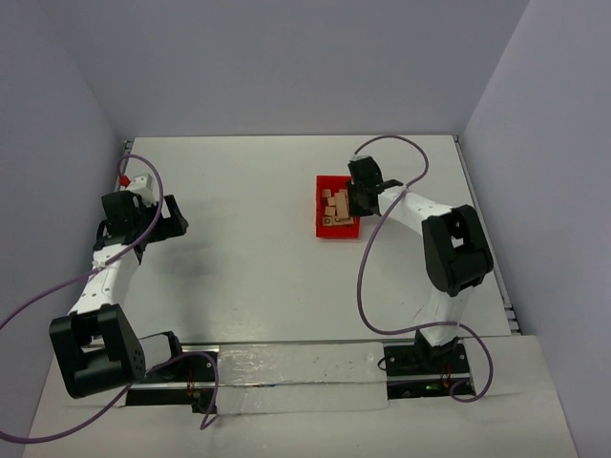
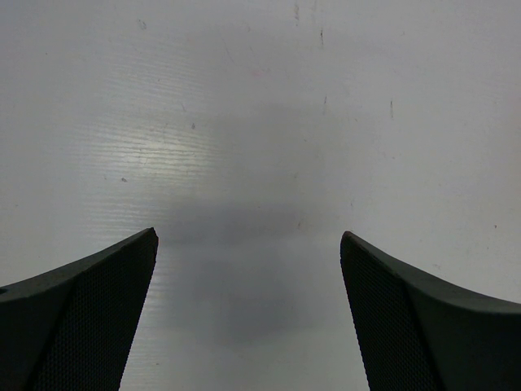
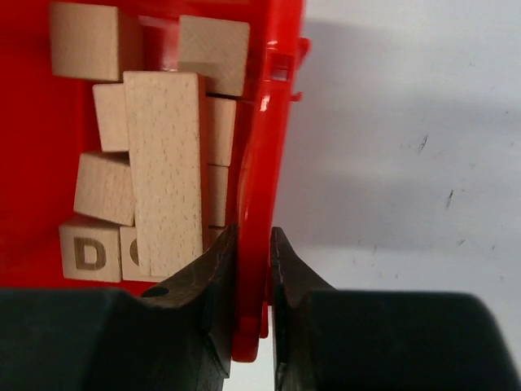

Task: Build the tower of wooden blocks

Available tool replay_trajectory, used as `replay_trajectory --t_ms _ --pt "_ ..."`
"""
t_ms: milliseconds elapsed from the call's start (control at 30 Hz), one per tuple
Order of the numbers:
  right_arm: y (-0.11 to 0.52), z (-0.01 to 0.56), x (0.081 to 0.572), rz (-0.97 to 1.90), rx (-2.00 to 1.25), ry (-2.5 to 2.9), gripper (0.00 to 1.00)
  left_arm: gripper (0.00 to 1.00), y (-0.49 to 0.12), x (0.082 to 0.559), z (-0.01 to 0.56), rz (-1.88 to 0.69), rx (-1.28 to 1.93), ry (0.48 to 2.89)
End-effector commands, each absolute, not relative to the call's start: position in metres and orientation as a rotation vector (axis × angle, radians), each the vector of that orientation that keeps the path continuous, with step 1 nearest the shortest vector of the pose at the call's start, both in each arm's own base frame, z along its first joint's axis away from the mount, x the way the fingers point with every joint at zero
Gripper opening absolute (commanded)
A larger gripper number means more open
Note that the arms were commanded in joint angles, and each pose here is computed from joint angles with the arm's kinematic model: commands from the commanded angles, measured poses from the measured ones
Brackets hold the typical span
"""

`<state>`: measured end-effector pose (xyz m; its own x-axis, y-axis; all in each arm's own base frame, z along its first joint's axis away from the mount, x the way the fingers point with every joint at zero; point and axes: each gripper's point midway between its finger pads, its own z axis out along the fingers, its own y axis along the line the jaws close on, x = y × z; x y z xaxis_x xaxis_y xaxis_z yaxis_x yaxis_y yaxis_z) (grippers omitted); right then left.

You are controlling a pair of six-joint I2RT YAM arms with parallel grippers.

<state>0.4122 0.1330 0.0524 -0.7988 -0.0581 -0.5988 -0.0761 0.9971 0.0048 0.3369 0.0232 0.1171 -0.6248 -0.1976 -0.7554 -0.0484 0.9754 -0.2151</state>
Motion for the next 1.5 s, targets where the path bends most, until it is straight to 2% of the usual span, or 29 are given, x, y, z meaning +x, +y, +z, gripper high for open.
replay_trajectory --t_ms 0,33,67,367,567,867,1133,1467 --pt "0.130 0.059 0.428 0.009 -0.088 2.466 0.08 0.99 0.025 0.345 0.136 -0.215 -0.142 2.193" --pt "0.128 0.061 0.428 0.003 -0.090 2.461 0.02 0.99 0.025 0.345 0.136 -0.213 -0.142 2.192" --pt "0.127 0.060 0.427 -0.010 -0.089 2.461 0.00 0.99 0.026 0.345 0.136 -0.211 -0.142 2.192" --pt "0.077 0.137 0.422 -0.304 -0.198 2.261 0.00 0.99 0.030 0.346 0.140 -0.191 -0.181 2.184" --pt "0.053 0.163 0.412 -0.554 -0.317 2.196 0.00 0.99 0.037 0.347 0.133 -0.160 -0.241 2.207" --pt "0.072 0.162 0.400 -0.896 -0.495 2.037 0.00 0.99 0.046 0.345 0.129 -0.118 -0.274 2.232" --pt "0.108 0.183 0.386 -1.049 -0.454 1.762 0.00 0.99 0.047 0.340 0.126 -0.104 -0.276 2.242" --pt "0.153 0.195 0.359 -1.276 -0.633 1.376 0.00 0.99 0.049 0.339 0.127 -0.103 -0.277 2.243"
